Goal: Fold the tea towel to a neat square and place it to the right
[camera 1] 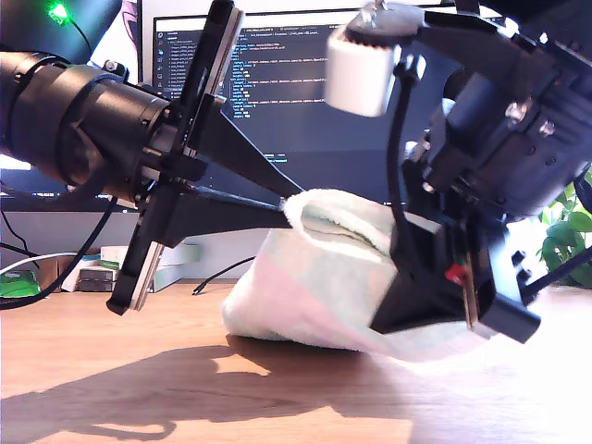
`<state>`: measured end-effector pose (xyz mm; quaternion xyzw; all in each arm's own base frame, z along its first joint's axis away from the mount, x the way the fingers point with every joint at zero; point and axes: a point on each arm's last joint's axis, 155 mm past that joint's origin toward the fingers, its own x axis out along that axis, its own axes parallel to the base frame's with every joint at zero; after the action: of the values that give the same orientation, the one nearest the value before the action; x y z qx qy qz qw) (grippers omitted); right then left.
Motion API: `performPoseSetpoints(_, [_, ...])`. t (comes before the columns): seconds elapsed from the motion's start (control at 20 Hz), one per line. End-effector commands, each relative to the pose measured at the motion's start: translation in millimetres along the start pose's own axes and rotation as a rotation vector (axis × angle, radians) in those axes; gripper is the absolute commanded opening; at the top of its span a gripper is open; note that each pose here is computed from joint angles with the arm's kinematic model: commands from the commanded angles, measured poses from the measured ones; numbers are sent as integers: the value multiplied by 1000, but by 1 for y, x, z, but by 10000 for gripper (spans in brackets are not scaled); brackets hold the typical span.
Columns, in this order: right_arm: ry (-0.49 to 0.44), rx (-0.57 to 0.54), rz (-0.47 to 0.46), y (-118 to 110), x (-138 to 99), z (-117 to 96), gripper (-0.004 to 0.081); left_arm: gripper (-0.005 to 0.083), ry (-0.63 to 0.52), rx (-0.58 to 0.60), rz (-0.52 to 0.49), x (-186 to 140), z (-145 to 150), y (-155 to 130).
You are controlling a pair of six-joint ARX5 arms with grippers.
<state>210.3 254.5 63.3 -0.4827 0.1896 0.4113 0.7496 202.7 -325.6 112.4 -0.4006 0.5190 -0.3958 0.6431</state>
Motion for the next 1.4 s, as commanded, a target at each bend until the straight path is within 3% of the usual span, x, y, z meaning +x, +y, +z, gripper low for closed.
performPoseSetpoints(0.0, [-21, -3, -2, -1, -2, 9, -15, -24, -10, 32, 23, -1, 5, 7])
performPoseSetpoints(0.25, [-39, 20, 4, -5, -5, 20, -13, -24, 8, 39, 58, -4, 2, 18])
performPoseSetpoints(0.55, [2, 45, 121, 21, -7, 8, -13, -23, 102, 37, -2, -6, -13, 8])
performPoseSetpoints(0.75, [13, 63, 145, 27, -8, 5, -13, 123, 152, 94, -48, -12, -17, 3])
performPoseSetpoints(1.0, [25, 60, 164, 31, -8, 2, -13, 129, 240, 123, -99, -26, -27, 4])
performPoseSetpoints(1.2, [31, 88, 188, 37, -9, 1, -13, 128, 214, 151, -55, -34, -17, 22])
performPoseSetpoints(1.35, [29, 133, 223, 43, -11, 2, -13, 128, 118, 198, 2, -38, 7, 35])
